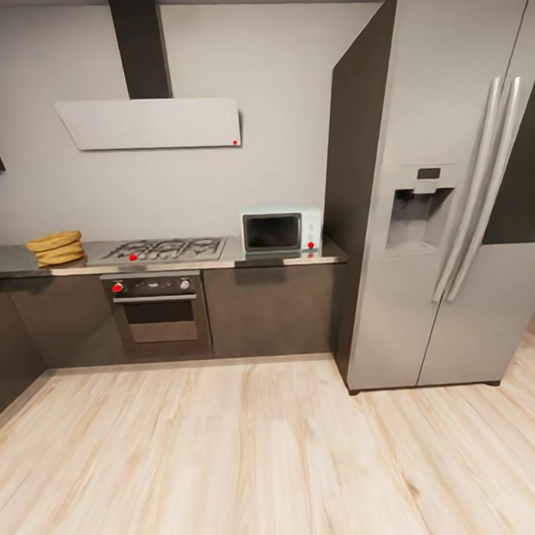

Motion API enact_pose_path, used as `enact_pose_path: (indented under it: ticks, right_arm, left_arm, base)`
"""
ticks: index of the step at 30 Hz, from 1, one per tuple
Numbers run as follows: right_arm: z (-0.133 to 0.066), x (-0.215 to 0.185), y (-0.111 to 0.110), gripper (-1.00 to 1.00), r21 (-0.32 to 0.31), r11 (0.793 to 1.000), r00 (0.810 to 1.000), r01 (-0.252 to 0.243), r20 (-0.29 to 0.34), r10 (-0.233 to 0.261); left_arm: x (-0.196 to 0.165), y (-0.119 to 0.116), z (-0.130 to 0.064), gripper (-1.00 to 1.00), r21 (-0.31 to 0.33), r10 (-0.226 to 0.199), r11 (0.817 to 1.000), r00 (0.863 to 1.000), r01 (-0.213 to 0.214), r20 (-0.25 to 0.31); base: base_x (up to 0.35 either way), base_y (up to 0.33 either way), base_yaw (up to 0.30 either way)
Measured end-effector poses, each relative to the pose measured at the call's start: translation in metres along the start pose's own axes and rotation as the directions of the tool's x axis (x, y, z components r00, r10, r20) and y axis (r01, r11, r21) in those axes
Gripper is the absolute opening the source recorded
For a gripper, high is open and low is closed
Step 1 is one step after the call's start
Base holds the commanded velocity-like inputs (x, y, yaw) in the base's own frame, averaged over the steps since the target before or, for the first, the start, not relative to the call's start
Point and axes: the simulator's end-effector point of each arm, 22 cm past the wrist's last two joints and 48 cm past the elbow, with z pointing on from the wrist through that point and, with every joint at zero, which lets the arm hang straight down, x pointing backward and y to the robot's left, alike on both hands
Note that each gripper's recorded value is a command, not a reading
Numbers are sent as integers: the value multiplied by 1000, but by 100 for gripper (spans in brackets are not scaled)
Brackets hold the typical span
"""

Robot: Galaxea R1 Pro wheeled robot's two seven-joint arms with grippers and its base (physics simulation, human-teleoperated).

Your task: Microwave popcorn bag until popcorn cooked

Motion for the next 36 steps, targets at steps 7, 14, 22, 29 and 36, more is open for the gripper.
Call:
enact_pose_path:
  ticks: [7,14,22,29,36]
  right_arm:
    - [0,0,0,100,0,1000,1000,0,0,0]
    - [0,0,0,100,0,1000,1000,0,0,0]
    - [0,0,0,100,0,1000,1000,0,0,0]
    - [0,0,0,100,0,1000,1000,0,0,0]
    - [0,0,0,100,0,1000,1000,0,0,0]
  left_arm:
    - [0,0,0,100,0,0,1000,1000,0,0]
    - [0,-1,0,100,1,0,1000,1000,0,0]
    - [0,-1,0,100,1,-1,1000,1000,1,0]
    - [0,-1,0,100,1,-1,1000,1000,1,0]
    - [0,-1,0,100,1,-1,1000,1000,1,0]
  base:
    - [339,0,0]
    - [339,0,-1]
    - [339,0,-89]
    - [339,0,-3]
    - [339,0,0]
